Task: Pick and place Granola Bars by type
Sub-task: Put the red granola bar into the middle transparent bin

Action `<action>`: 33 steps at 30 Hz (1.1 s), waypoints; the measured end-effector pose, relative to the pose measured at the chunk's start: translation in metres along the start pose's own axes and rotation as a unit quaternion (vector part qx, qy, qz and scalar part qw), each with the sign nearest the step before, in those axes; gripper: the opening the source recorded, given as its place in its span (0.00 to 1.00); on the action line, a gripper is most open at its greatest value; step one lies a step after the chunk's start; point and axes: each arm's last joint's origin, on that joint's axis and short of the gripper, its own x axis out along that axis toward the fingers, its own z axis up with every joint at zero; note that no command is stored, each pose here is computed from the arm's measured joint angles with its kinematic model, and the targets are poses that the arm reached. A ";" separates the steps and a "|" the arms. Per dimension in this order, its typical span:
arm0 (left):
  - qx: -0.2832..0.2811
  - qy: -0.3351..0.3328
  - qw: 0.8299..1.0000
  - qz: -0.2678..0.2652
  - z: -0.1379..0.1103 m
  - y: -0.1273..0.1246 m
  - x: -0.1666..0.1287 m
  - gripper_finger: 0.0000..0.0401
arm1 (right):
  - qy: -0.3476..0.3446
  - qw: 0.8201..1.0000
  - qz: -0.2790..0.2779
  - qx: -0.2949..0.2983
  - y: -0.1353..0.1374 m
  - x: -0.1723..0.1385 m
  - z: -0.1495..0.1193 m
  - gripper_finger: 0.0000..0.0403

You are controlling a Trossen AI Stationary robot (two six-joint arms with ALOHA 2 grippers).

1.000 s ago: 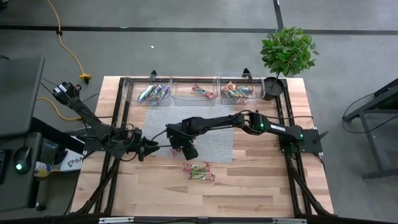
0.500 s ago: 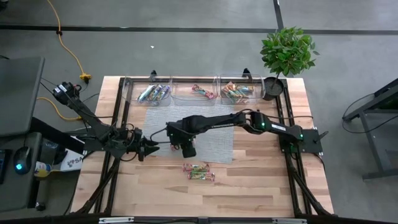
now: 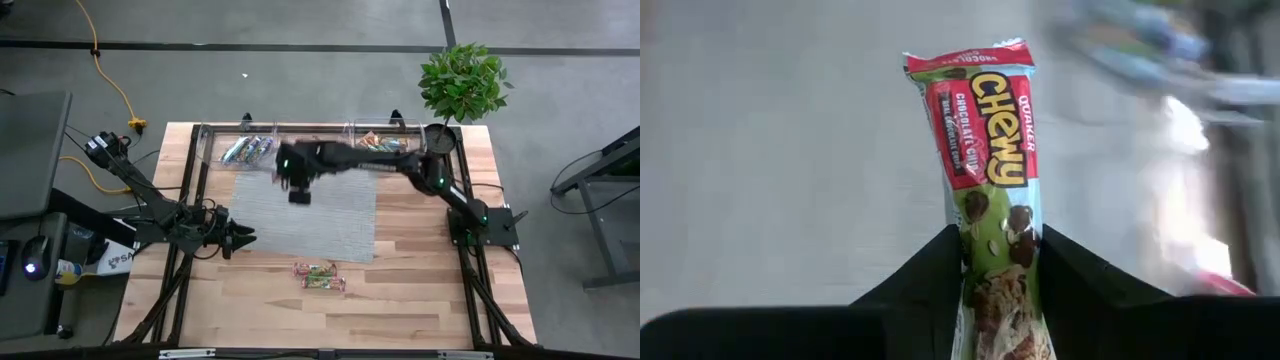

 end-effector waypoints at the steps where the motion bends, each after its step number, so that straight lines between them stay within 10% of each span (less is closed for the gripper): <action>1: 0.000 0.000 1.000 0.000 0.000 0.000 0.000 0.51 | 0.000 1.000 -0.013 0.017 -0.013 -0.003 -0.001 0.27; 18: -0.006 0.000 1.000 0.000 0.000 0.000 0.000 0.51 | 0.041 0.976 -0.065 0.206 -0.161 -0.008 -0.053 0.28; 25: -0.009 -0.001 1.000 0.000 0.000 0.000 0.000 0.51 | 0.036 0.975 -0.044 0.212 -0.167 -0.008 -0.056 0.38; 33: -0.006 -0.002 1.000 0.004 0.000 0.001 0.000 0.51 | -0.003 0.979 0.120 0.163 -0.121 -0.007 -0.035 0.44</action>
